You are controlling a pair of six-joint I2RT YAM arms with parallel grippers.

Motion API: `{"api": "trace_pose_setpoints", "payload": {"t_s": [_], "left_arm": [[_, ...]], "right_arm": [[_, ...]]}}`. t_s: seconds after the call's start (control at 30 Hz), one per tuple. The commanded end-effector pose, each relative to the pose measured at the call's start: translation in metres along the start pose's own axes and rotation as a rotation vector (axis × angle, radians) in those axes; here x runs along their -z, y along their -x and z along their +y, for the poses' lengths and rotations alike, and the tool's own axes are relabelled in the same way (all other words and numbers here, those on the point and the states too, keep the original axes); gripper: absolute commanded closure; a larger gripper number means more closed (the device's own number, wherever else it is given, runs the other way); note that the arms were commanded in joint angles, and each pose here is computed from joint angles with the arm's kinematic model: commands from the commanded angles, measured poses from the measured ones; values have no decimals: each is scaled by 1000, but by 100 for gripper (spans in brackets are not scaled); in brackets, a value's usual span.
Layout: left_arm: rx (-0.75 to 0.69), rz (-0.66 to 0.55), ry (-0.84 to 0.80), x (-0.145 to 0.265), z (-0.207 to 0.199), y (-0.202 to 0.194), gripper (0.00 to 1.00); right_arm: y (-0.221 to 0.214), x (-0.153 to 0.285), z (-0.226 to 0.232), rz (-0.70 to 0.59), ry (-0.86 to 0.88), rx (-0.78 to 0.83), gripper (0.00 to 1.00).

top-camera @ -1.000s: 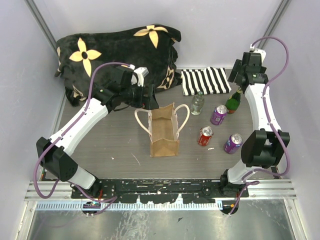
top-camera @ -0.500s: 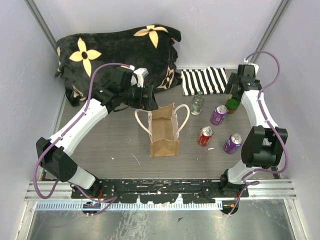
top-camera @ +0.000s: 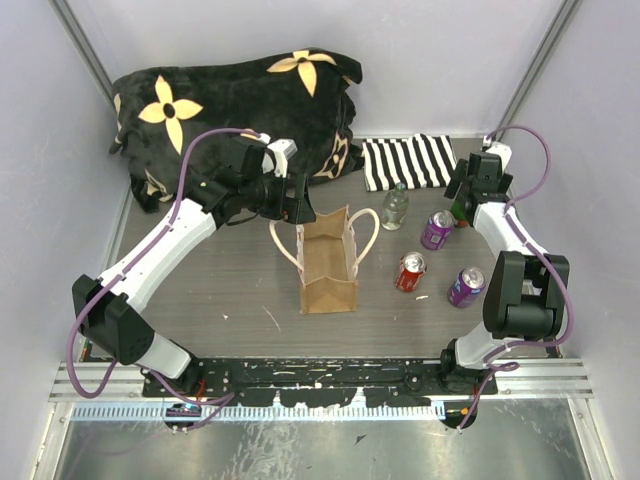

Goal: Place the beverage into the canvas bag

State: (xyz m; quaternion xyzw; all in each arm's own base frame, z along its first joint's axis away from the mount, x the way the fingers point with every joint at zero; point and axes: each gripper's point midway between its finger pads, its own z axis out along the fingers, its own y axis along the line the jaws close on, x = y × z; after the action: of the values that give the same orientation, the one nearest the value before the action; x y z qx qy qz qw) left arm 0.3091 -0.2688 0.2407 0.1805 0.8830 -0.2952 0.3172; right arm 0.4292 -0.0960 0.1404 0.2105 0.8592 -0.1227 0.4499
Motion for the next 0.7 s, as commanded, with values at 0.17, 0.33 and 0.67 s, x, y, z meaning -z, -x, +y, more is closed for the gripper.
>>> {"api": "trace_pose_setpoints", "payload": {"t_s": [0.17,0.33,0.67], "left_arm": [[-34,-31,-21,3,-4,8,7],[-36,-26,-18,2,-2,6,7],[-41,-23,-16,2,-1,5,6]], "right_arm": [[49,1,-3,-219,-22,-70,18],[46,-9,-2,-202,-32,-63,25],[42,-15,3,-185,-16,-76,62]]}}
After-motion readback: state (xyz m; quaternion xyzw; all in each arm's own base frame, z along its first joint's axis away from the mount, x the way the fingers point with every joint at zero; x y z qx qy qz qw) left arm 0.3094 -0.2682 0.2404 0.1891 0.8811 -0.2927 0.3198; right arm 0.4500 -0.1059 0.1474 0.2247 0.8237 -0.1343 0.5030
